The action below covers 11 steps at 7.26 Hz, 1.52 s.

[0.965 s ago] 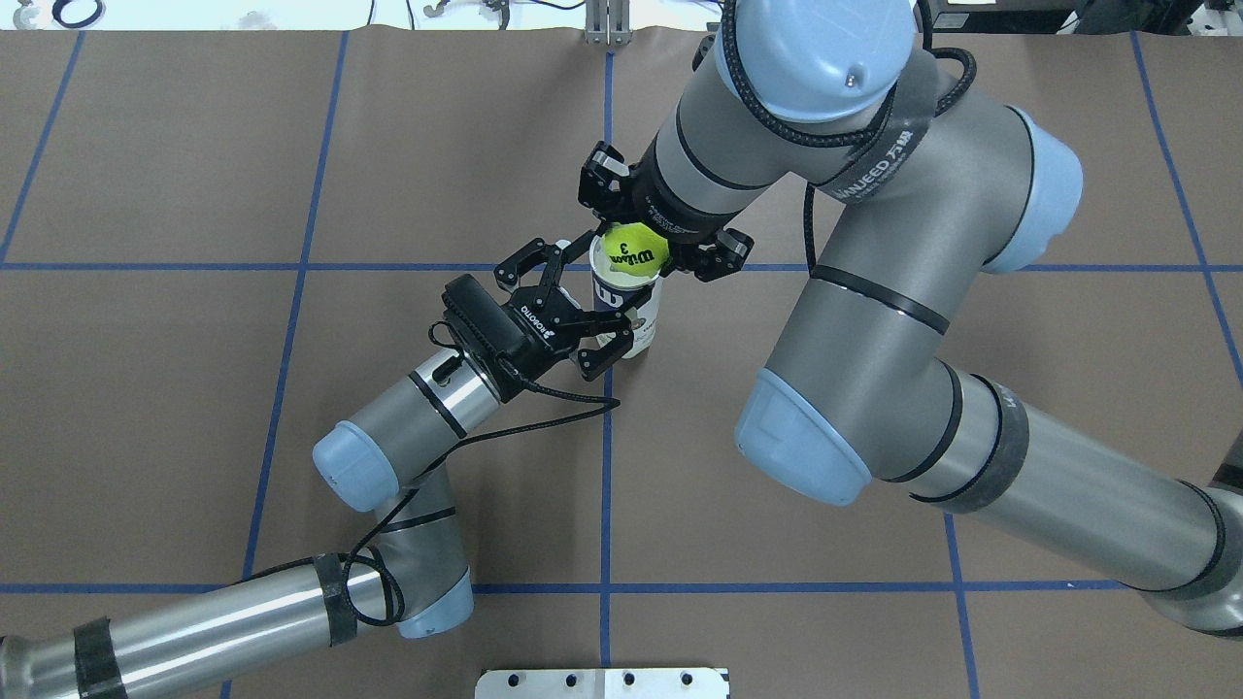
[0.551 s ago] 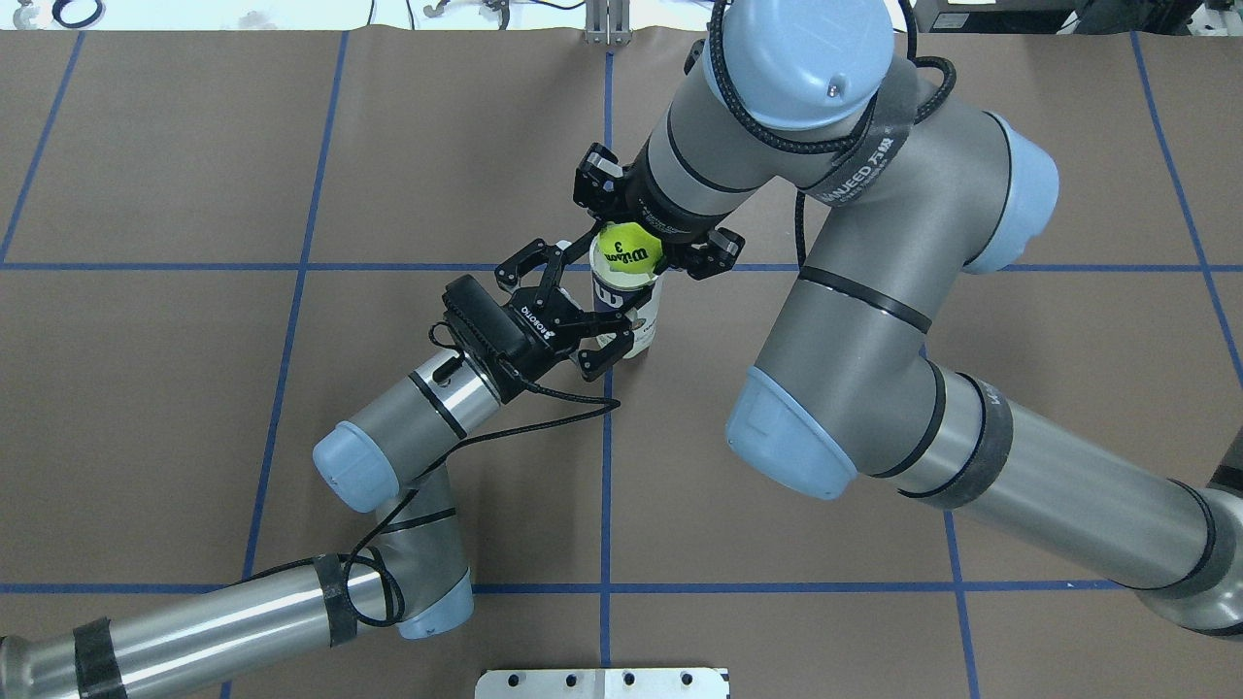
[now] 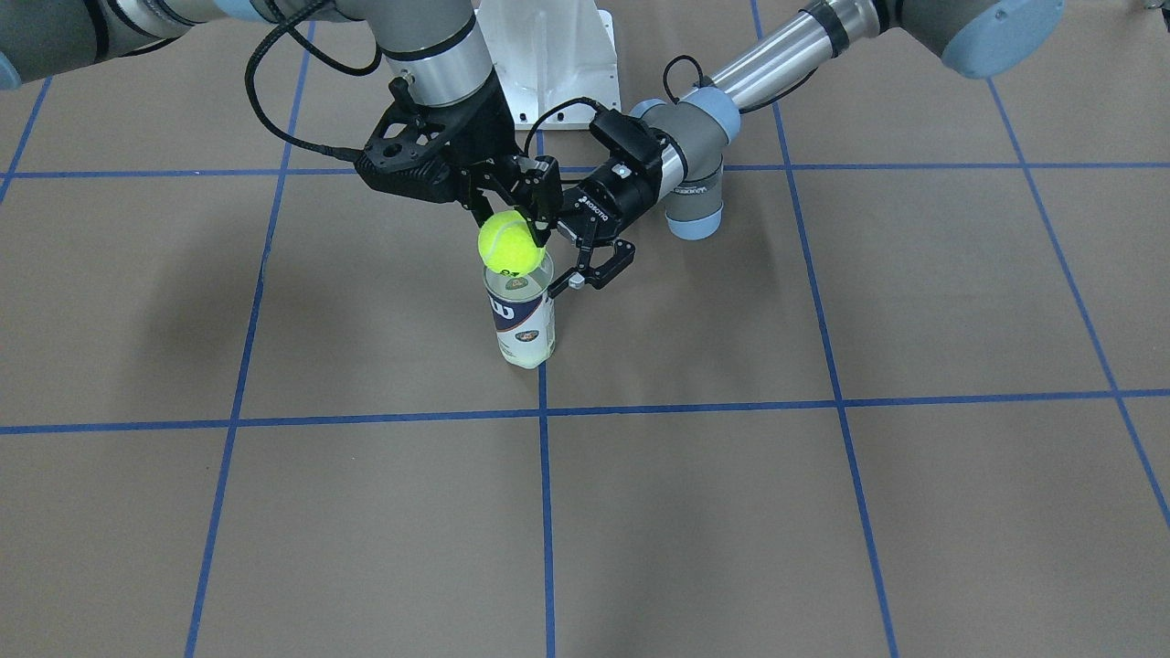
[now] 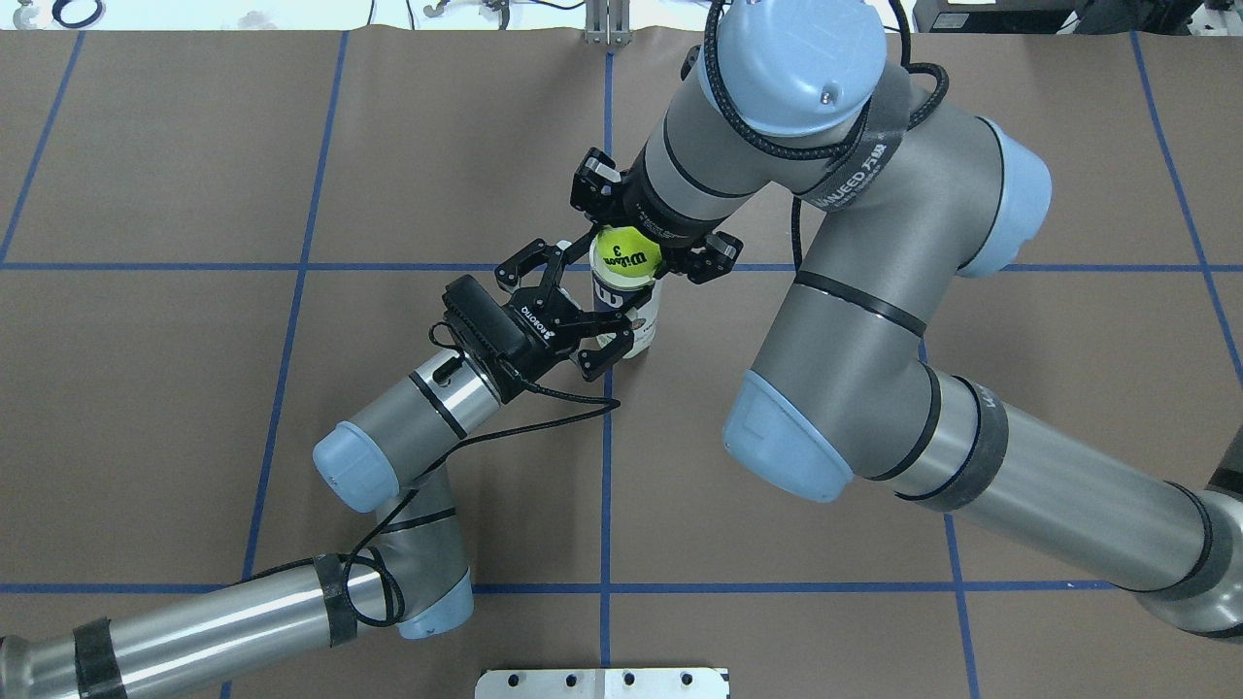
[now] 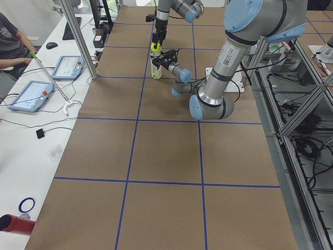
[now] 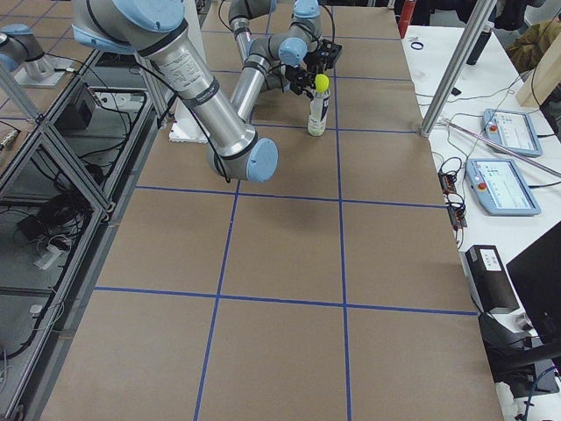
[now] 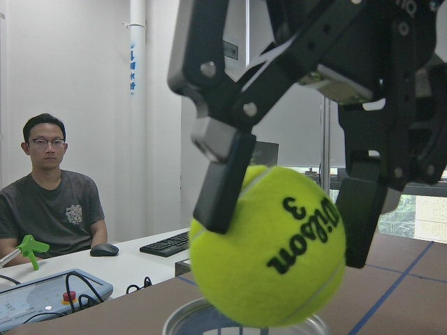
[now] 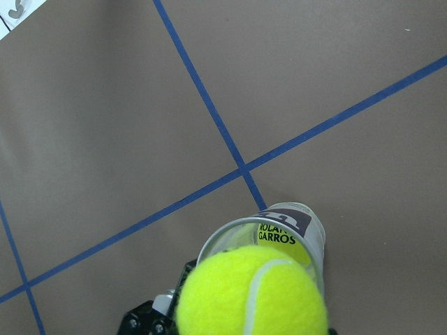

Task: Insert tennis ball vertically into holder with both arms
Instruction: 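Lower the ball into the can and open the right gripper, then release the can with the left gripper while the right gripper withdraws upward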

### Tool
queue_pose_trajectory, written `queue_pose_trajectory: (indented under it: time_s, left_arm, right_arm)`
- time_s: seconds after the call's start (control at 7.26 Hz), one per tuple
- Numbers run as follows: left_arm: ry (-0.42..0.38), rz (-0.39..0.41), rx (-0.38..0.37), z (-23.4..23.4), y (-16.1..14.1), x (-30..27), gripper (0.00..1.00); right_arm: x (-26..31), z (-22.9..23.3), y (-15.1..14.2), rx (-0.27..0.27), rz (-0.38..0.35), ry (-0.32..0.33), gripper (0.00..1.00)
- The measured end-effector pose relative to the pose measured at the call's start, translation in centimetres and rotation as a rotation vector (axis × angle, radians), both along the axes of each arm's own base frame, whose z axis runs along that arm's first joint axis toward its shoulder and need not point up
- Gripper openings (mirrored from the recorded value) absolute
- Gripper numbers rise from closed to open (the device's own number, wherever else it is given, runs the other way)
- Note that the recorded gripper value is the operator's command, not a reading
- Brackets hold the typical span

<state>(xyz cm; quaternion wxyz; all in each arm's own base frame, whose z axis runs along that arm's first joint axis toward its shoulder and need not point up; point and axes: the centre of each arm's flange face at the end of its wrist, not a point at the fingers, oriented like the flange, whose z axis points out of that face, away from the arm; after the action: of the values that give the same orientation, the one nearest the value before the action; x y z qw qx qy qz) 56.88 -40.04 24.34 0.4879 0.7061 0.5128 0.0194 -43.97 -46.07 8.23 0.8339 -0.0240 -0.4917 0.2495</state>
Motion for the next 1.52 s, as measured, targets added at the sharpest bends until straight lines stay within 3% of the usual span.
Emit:
queue_pose_trajectory:
  time_s: [0.55,1.1,1.52]
  left_arm:
    - [-0.001,0.000,0.000,0.1,0.0,0.0,0.86]
    - [0.009,0.003,0.001,0.1,0.1,-0.2,0.94]
    - [0.025,0.006,0.004,2.0,1.2,-3.2,0.96]
  right_arm:
    - [-0.3,0.0,-0.1,0.002,0.001,0.005,0.99]
    - [0.9,-0.4,0.0,0.015,0.004,-0.009,0.99]
    - [3.2,1.5,-1.7,0.014,0.017,0.008,0.99]
